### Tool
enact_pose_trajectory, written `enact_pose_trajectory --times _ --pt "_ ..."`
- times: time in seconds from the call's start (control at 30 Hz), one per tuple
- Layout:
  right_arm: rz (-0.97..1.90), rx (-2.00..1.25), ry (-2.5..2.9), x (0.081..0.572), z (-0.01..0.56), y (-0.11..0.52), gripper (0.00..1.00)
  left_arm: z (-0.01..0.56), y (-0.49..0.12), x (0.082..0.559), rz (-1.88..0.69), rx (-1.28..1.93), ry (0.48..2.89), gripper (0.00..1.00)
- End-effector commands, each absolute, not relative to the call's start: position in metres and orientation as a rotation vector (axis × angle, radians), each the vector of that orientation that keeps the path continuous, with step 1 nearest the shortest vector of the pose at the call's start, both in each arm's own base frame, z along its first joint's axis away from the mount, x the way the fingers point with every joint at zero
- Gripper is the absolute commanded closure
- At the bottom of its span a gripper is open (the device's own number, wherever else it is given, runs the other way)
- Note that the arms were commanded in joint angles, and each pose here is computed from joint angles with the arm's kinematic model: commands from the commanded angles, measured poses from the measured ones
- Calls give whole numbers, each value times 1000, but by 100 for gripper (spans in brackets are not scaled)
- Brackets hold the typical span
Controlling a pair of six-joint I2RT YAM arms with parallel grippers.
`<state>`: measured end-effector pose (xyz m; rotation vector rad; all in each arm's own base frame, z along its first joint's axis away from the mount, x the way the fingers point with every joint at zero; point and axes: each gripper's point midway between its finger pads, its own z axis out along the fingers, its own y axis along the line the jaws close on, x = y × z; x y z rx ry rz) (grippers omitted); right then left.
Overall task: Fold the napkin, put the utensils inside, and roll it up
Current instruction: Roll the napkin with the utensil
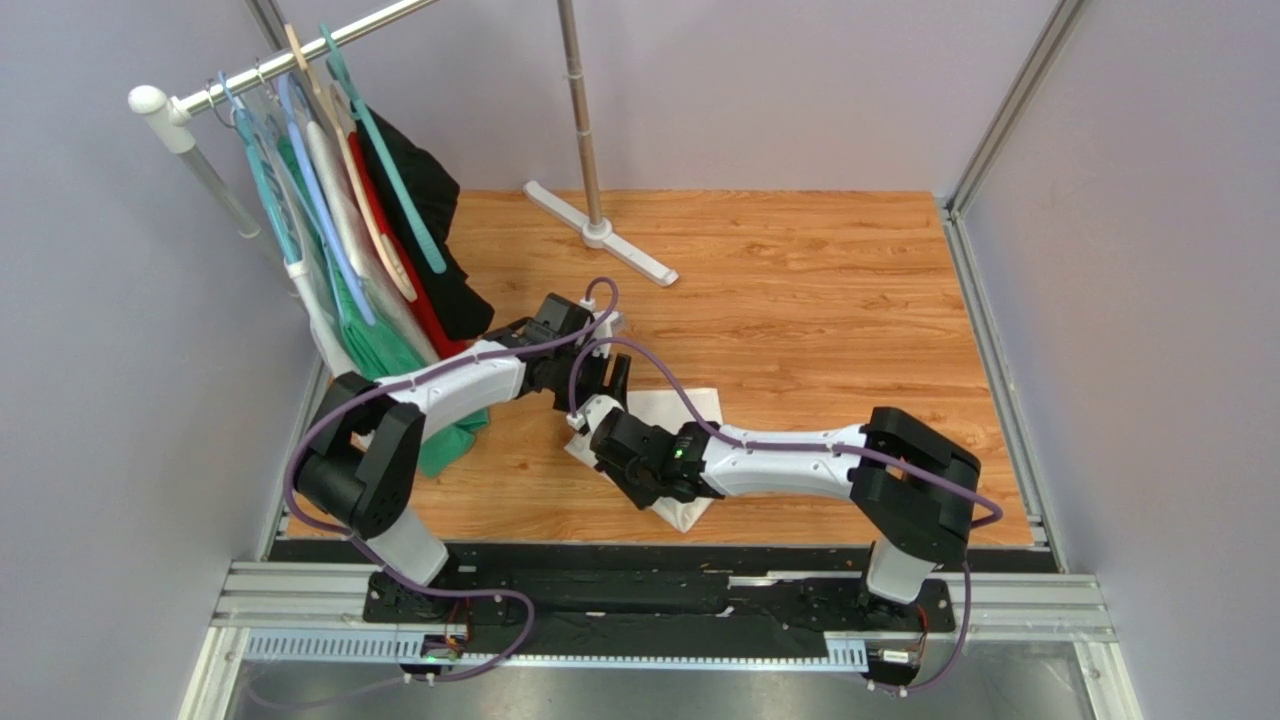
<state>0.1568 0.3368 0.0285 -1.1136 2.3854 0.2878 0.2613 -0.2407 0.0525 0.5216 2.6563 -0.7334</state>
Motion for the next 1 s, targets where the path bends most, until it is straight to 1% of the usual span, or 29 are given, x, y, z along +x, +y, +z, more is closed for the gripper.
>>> enact_pose_trajectory --times 0.0,0.1,0.4,0.5,0.57,0.77,0.97 --pt "258 -1175 2666 112 -6 294 100 120 -244 297 -822 425 2452 27" --pt "276 -1158 2651 115 -3 296 100 119 -242 296 -809 440 2477 26" --pt "279 -1087 2615 121 -8 291 100 80 -228 294 -733 344 2630 26" --pt "267 -1072 2618 121 -11 289 100 66 -228 297 -708 320 2673 24" --pt "268 -1061 2625 122 -11 290 100 68 -229 307 -702 281 2624 24" --pt "369 -1045 2640 116 -4 299 100 89 -206 344 -657 68 2523 22" --pt "526 -991 2655 117 12 303 100 106 -181 357 -598 -39 2441 21"
